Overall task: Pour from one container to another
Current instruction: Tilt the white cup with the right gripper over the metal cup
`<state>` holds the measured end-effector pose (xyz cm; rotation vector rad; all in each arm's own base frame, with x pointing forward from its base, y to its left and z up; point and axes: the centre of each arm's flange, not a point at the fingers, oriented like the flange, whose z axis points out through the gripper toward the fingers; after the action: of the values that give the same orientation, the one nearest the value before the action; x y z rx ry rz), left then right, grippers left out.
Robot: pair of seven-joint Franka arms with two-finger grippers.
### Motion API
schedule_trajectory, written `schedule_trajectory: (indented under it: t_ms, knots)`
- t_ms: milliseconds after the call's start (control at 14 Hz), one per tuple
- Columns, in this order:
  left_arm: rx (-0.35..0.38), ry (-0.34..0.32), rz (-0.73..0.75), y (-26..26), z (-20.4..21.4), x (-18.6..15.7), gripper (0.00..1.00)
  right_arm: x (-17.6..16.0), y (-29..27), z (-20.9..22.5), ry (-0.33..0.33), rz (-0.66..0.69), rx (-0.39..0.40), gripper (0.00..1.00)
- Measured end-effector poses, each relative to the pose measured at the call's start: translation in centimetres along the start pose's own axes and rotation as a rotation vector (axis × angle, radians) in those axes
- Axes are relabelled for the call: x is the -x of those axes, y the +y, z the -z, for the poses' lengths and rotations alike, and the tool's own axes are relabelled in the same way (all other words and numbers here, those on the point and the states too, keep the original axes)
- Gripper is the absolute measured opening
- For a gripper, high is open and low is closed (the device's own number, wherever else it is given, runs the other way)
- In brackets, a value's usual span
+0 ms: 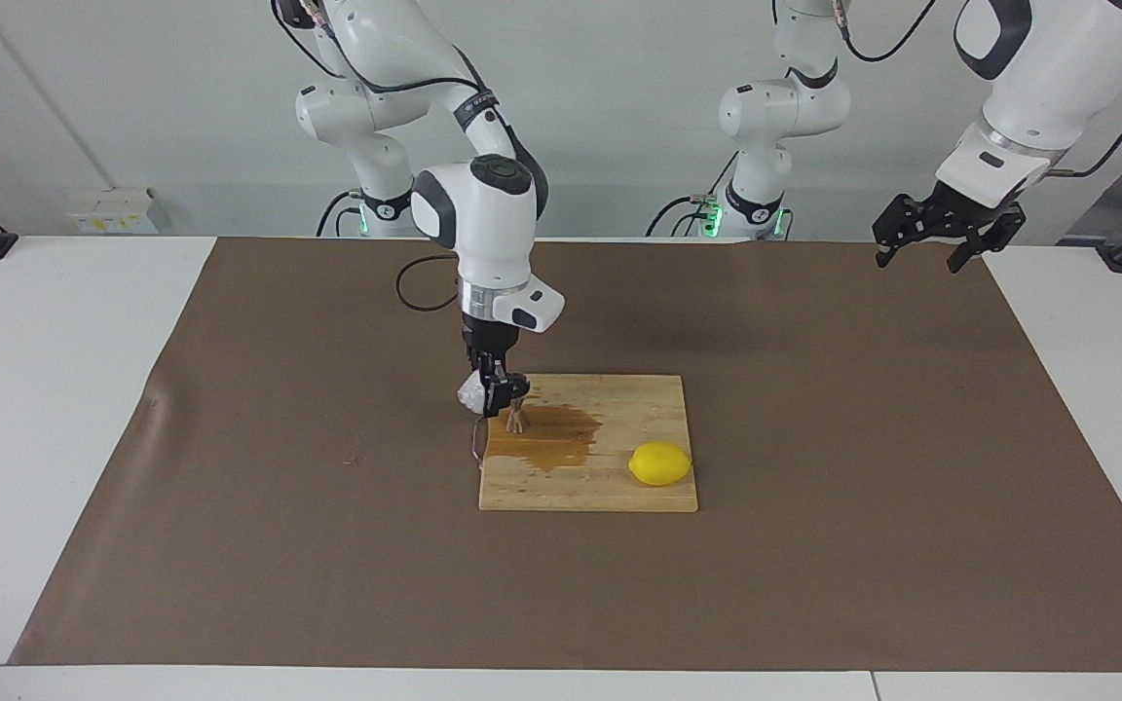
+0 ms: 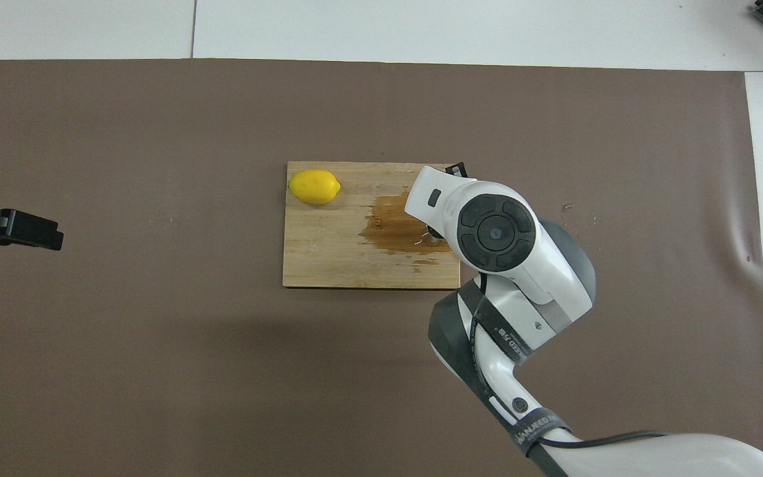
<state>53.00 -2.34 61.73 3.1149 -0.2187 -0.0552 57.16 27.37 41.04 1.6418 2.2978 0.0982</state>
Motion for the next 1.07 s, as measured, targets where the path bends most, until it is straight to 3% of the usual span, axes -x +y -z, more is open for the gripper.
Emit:
schedule_trajectory:
  t_ms: [428,1069]
  knots:
    - [0.000,0.000,0.000,0.0,0.0,0.0,1.00,0.3,0.0,0.0,0.009,-0.051,-0.003,0.49]
    - [0.000,0.000,0.000,0.0,0.0,0.0,1.00,0.7,-0.1,1.4,0.114,-0.157,-0.034,0.49]
